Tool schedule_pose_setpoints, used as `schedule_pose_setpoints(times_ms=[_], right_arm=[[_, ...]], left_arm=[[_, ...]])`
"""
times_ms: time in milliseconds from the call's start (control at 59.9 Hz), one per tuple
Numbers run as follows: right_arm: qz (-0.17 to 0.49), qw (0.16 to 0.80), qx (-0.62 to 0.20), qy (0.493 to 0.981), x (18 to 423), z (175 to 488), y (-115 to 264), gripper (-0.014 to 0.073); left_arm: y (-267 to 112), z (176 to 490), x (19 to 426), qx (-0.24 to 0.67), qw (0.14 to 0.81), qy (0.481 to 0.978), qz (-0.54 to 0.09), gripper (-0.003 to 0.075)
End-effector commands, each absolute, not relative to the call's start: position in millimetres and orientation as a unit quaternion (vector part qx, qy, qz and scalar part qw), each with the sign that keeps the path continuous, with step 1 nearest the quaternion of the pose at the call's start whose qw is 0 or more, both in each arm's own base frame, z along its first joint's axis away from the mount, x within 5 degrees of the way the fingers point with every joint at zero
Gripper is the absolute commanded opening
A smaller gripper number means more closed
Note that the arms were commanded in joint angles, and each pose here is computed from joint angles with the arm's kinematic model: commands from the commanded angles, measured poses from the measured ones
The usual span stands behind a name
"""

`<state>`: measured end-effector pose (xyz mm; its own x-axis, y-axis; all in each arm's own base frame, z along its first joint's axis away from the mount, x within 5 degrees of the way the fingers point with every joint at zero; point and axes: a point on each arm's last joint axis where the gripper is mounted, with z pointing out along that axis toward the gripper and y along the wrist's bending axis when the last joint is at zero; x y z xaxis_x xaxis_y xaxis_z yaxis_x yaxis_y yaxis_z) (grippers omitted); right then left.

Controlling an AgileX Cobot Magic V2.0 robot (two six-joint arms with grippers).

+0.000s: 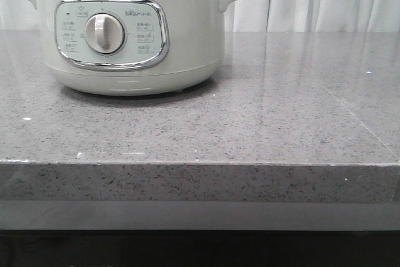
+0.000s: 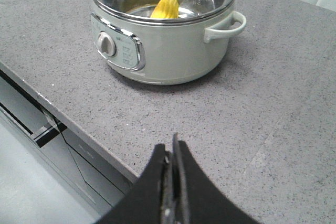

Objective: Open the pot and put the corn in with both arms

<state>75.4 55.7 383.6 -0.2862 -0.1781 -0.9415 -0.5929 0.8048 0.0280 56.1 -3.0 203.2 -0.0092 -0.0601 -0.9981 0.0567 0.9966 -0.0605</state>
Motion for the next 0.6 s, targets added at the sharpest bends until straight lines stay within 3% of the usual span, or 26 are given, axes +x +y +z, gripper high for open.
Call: schedule_pose_setpoints(times_ms=[0,585], right_arm=[[0.193,0.581,-0.239,0.753,76.3,396.8,54.8,-0.0119],[0.193,0.581,-0.239,0.753,76.3,396.8,54.8,-0.0119]], left_arm=[[-3.7,215.6,54.0,-0.008,0.766,0.641,-0.06,-0.002],[-3.2,215.1,54.1,-0.004,0.763,0.644,-0.05,-0.002]])
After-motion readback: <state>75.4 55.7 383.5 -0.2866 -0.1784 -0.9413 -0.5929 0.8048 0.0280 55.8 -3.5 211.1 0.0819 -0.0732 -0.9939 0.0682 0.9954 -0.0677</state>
